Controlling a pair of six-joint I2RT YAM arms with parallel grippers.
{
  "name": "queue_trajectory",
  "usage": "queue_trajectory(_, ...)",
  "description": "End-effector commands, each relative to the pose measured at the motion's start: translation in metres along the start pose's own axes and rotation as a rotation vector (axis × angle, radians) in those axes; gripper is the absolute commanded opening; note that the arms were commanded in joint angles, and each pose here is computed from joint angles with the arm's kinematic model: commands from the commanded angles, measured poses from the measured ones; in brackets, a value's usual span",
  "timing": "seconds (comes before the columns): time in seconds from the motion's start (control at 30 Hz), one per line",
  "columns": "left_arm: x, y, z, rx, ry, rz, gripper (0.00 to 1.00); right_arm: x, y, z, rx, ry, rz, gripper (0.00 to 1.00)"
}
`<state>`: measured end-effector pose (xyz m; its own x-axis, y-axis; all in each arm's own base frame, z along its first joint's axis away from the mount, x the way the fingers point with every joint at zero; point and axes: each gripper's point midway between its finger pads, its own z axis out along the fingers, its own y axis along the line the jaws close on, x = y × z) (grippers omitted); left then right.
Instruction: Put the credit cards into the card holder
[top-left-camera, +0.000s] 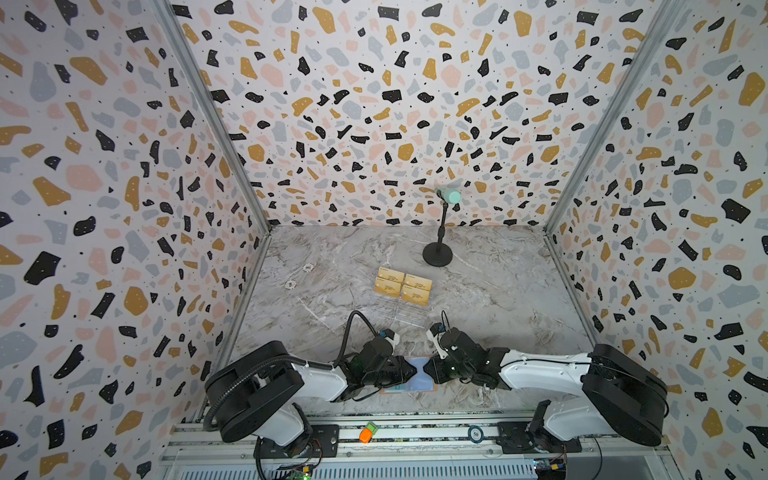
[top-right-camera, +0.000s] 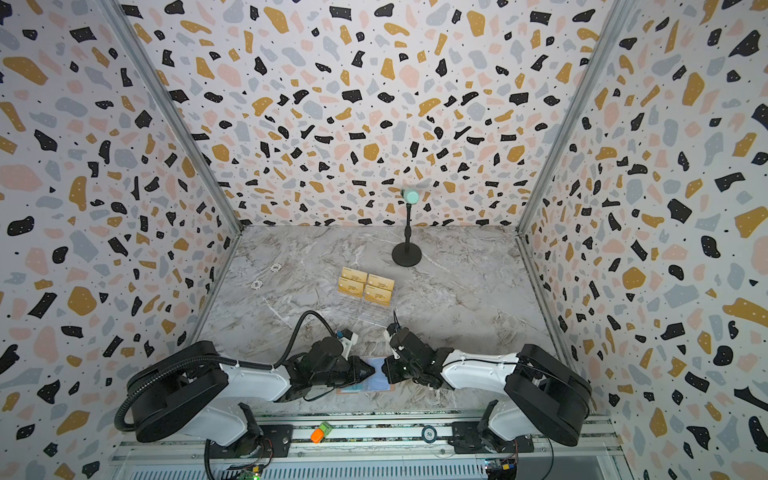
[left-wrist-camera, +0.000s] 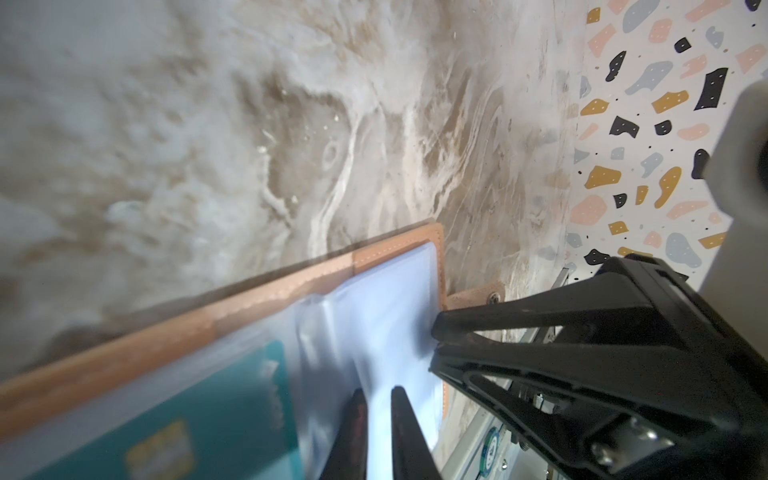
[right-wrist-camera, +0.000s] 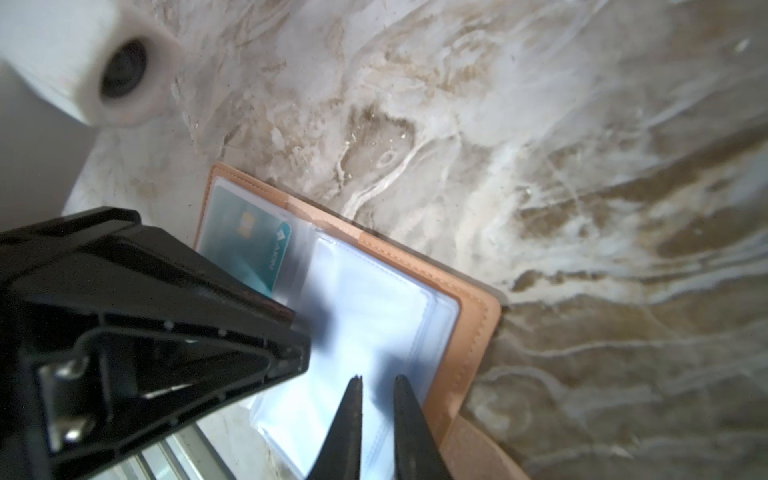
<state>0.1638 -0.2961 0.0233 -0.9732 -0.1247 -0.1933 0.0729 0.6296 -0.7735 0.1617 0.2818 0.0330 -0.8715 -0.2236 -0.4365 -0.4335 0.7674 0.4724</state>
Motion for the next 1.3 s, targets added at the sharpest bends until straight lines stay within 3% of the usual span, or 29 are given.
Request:
queue_trajectory(0.0, 0.001, 0.002, 0.001, 0.018, 0.004, -0.01, 0.07, 0.002, -0.004, -0.007, 0.025, -0.008, 0.009, 0.17)
queue_trajectory(0.13, 0.0, 0.0, -0.001, 0.031, -0.002, -0.01, 0.0, -0.001, -0.003, -0.011, 0.023, -0.023, 0.014, 0.17)
queue_trajectory(0.57, -0.003, -0.011, -0.018, 0.093, -0.039, 0.005, 0.0, 0.001, -0.007, -0.006, -0.006, -0.008, 0.051, 0.17)
queue_trajectory(1.2, 0.001, -0.01, -0.023, 0.101, -0.032, 0.028, 0.0, -0.007, 0.041, 0.004, -0.108, 0.013, -0.118, 0.18)
queue_trajectory(1.27, 0.002, -0.011, -0.023, 0.102, -0.027, 0.026, 0.06, -0.01, 0.045, 0.004, -0.125, 0.003, -0.121, 0.18)
